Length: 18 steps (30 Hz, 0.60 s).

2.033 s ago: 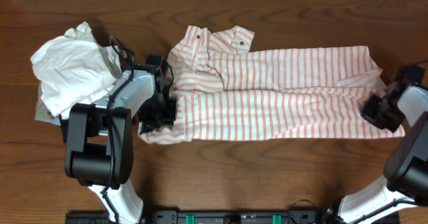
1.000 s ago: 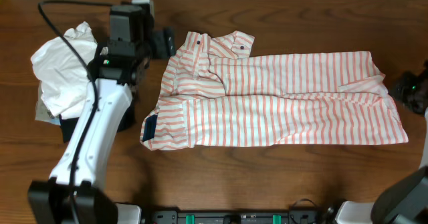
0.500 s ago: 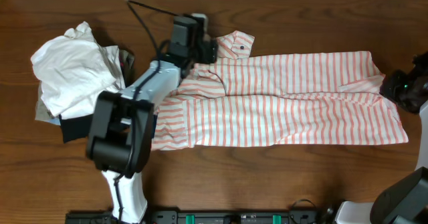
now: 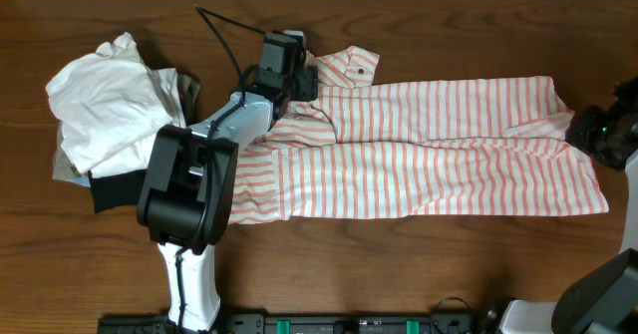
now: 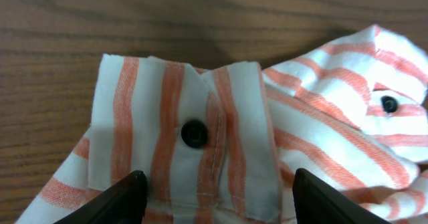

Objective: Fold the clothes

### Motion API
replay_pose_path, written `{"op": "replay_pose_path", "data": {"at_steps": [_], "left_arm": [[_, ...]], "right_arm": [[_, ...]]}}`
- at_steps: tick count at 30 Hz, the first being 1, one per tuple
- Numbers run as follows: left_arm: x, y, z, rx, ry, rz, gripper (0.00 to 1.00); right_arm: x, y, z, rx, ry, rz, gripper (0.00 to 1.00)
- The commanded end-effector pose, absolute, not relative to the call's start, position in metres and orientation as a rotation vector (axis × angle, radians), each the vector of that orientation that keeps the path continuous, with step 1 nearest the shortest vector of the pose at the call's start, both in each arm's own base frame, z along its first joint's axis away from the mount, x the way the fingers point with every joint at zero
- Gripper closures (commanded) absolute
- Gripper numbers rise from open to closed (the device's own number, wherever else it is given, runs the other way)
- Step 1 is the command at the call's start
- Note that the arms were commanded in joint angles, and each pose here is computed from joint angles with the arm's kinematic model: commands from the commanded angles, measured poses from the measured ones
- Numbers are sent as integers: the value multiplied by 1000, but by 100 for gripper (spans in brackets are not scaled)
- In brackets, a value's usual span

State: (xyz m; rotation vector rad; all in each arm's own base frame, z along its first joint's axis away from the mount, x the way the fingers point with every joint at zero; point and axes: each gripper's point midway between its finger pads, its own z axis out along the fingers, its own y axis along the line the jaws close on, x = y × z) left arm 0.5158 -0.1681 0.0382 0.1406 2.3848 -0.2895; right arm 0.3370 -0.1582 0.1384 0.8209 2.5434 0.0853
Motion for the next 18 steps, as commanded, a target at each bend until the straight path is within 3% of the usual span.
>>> {"op": "replay_pose_path", "data": {"at_steps": [1, 5, 8, 11, 15, 18], "left_arm": [[516, -163, 30, 131, 2397, -262, 34], [516, -163, 30, 132, 2397, -261, 51], [516, -163, 31, 131, 2395, -262, 77], [520, -165, 37, 130, 2369, -268, 91], [525, -167, 68, 129, 2308, -284, 94], [523, -175, 135, 174, 2184, -352, 94]], "right_arm": [[338, -154, 136, 799, 2557, 106, 67], [338, -154, 136, 799, 2556, 106, 67], [338, -154, 136, 799, 2557, 106, 67], [338, -154, 136, 799, 2557, 106, 67], [338, -154, 136, 799, 2556, 106, 67], [338, -154, 136, 799, 2556, 105, 67]]}}
